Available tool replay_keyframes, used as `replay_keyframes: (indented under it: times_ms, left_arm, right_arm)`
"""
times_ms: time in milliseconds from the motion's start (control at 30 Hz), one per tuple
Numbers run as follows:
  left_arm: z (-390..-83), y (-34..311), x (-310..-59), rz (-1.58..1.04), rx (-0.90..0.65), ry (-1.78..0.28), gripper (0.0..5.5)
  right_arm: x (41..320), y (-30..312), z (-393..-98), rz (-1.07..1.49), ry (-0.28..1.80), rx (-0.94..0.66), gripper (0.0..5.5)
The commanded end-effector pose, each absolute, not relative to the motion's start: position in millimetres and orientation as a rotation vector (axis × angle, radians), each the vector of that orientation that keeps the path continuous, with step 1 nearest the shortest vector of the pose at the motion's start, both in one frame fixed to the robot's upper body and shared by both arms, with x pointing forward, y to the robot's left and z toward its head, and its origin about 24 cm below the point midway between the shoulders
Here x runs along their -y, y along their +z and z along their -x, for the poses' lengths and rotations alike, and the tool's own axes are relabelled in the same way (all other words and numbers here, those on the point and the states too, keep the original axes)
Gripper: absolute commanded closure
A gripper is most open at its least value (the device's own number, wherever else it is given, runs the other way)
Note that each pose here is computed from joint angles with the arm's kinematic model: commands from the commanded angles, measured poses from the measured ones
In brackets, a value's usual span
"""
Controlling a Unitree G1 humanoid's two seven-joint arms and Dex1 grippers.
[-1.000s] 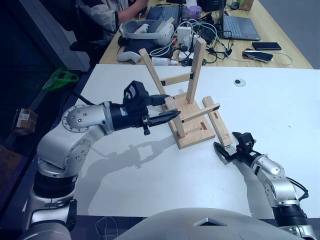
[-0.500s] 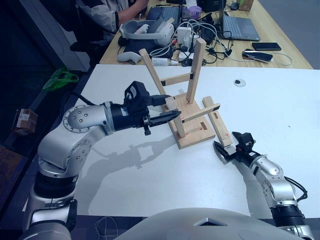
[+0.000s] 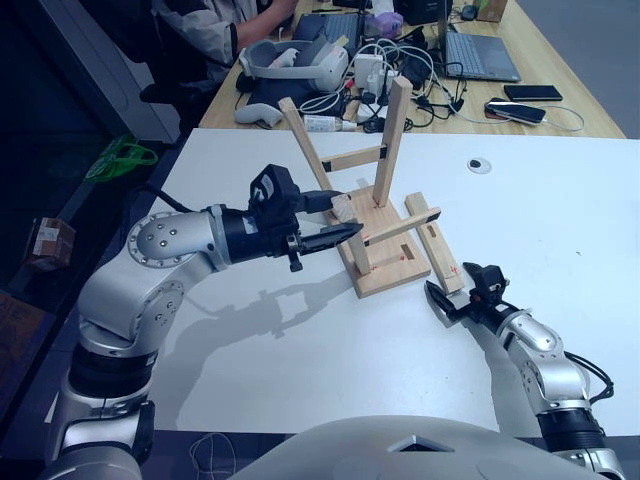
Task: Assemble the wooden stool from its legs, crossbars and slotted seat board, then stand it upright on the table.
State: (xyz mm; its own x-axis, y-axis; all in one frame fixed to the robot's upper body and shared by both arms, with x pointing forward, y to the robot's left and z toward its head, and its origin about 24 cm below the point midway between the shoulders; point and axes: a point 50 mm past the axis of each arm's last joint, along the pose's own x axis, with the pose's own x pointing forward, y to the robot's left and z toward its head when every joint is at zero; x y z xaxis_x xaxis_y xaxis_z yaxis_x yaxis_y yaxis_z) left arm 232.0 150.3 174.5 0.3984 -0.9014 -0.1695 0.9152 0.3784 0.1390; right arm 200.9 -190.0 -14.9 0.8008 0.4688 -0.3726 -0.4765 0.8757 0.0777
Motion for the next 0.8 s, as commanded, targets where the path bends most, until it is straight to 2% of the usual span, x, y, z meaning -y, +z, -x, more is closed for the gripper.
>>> replay_keyframes:
  times_ms: [33, 567, 800]
  left_arm:
    - [-235.0, 166.0, -150.5, -0.227, -0.111, -1.152, 3.2]
    - [-239.0, 167.9, -150.7, -0.225, -0.099, -1.131, 3.2]
    - [-238.3, 167.2, -149.2, -0.219, -0.104, -1.136, 3.13]
  right_arm:
    - [189.7, -40.4, -187.6, -0.009, 0.495, -0.541, 0.26]
    - [184.7, -42.3, -193.6, -0.017, 0.489, -0.535, 0.26]
    - [185.3, -40.6, -192.4, -0.039, 0.492, -0.53, 1.43]
